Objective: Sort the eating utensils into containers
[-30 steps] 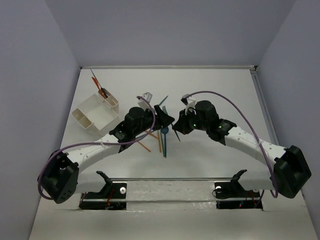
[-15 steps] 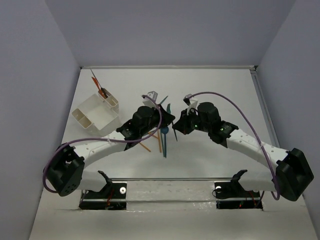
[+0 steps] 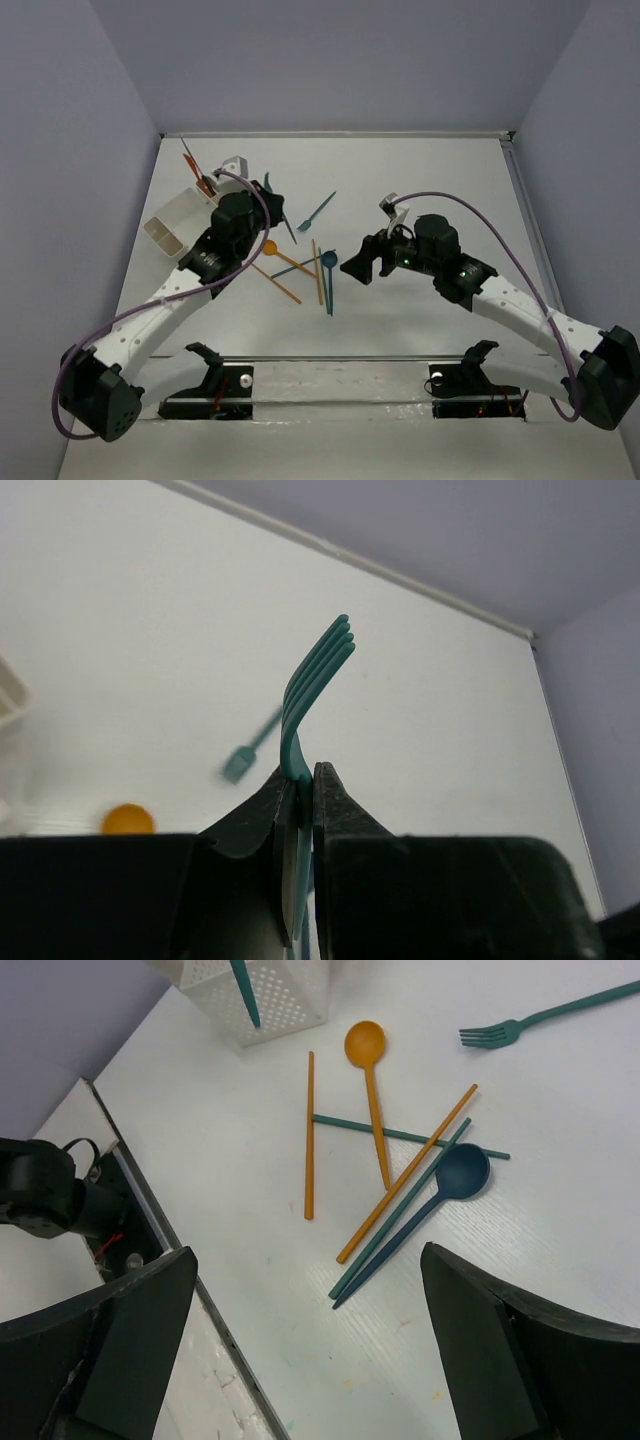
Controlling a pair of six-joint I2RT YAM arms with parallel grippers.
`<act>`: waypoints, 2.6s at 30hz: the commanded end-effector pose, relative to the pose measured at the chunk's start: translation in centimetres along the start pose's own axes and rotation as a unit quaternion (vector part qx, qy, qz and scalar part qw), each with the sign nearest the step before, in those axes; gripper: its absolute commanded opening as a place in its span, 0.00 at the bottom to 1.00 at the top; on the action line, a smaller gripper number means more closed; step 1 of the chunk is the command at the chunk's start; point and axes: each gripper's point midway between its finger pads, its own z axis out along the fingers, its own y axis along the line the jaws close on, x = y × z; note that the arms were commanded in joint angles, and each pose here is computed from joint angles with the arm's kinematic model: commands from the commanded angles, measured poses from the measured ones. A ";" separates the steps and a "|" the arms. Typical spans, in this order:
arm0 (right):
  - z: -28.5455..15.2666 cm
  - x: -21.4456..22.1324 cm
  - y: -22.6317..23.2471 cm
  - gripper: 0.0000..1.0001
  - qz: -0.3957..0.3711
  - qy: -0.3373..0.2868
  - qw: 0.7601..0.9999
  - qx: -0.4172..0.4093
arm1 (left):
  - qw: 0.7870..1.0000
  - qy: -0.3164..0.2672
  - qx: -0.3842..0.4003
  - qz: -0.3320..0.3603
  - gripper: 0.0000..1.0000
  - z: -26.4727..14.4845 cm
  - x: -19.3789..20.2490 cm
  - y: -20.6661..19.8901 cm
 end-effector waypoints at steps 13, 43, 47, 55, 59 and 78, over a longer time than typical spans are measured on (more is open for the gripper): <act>-1.6 -1.4 2.3 1.00 -0.014 -0.056 0.997 -0.047 | 0.945 -0.181 -0.266 0.067 0.00 -3.5 -15.7 12.3; 0.0 -0.3 0.5 1.00 -0.008 -0.037 0.999 -0.019 | 0.940 -0.174 -0.271 0.111 0.00 6.6 -13.3 17.4; 0.0 -0.4 0.2 1.00 -0.007 -0.038 0.999 -0.009 | 0.936 -0.171 -0.286 0.118 0.00 6.6 -12.5 18.4; 0.3 -0.9 -0.2 1.00 0.000 -0.040 0.999 0.004 | 0.939 -0.168 -0.277 0.118 0.50 6.5 -12.2 18.2; 0.6 -0.7 -0.7 1.00 0.012 -0.031 0.999 0.020 | 0.942 -0.181 -0.261 0.110 0.76 6.0 -13.4 17.0; 10.3 -3.8 -10.3 0.85 0.074 -0.024 0.970 0.230 | 0.978 -0.196 0.048 0.060 0.98 -8.7 -14.9 1.7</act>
